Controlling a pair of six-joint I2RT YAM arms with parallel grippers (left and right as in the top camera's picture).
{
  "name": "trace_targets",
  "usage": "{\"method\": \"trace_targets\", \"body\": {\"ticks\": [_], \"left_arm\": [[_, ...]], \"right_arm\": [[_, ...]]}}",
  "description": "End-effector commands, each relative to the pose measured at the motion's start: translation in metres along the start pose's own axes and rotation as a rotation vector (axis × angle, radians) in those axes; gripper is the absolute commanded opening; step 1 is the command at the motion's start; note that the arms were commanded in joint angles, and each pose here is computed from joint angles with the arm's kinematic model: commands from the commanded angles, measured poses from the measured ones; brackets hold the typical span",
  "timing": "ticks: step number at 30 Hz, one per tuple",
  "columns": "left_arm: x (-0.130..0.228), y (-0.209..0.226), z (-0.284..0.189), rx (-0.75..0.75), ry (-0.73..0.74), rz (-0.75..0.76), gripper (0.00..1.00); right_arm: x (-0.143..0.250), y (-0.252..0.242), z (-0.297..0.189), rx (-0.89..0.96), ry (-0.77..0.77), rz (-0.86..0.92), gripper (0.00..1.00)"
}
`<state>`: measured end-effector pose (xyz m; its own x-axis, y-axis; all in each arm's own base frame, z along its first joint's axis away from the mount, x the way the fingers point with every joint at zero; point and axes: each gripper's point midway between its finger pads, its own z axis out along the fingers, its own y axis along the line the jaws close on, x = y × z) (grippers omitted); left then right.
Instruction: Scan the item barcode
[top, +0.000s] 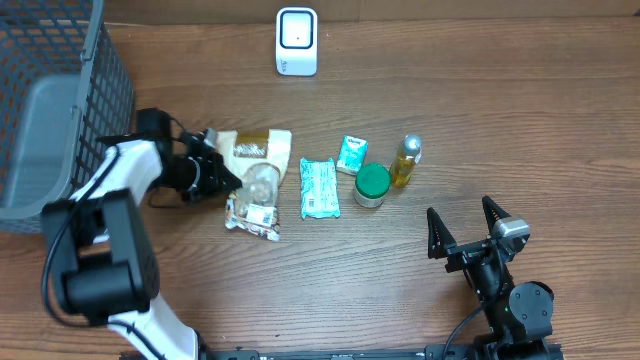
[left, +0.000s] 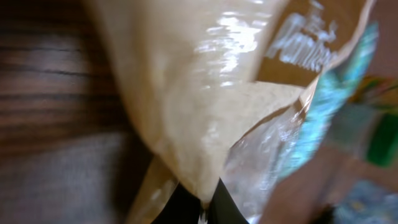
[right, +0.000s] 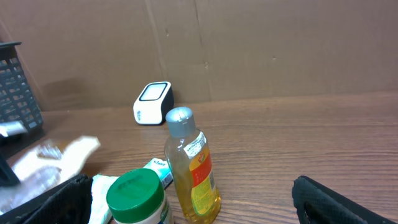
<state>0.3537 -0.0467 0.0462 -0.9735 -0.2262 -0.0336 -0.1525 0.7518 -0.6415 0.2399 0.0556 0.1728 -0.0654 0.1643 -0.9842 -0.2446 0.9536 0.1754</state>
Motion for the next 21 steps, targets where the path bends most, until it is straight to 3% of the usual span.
{"method": "trace_targets", "body": {"ticks": [1, 8, 14, 16, 18, 21], "left_arm": [[-0.001, -0.048, -0.035, 0.146, -0.071, -0.036, 0.04], [0.019, -0.078, -0.062, 0.182, -0.064, -0.186, 0.04], [0.037, -0.128, -0.081, 0.467, 0.041, -0.227, 0.04], [0.038, -0.132, -0.083, 0.494, 0.049, -0.226, 0.04], [0.036, -0.121, -0.078, 0.424, 0.028, -0.228, 0.04], [0.032, -0.08, -0.064, 0.173, -0.023, -0.256, 0.04]], "right_arm": [[0.002, -0.003, 0.0, 0.012, -0.004, -0.004, 1.0], [0.002, -0.003, 0.0, 0.012, -0.004, -0.004, 1.0], [0.002, -0.003, 0.0, 0.012, -0.004, -0.004, 1.0], [0.002, -0.003, 0.0, 0.012, -0.004, -0.004, 1.0], [0.002, -0.003, 0.0, 0.012, -0.004, -0.004, 1.0], [0.002, -0.003, 0.0, 0.012, -0.004, -0.004, 1.0]]}}
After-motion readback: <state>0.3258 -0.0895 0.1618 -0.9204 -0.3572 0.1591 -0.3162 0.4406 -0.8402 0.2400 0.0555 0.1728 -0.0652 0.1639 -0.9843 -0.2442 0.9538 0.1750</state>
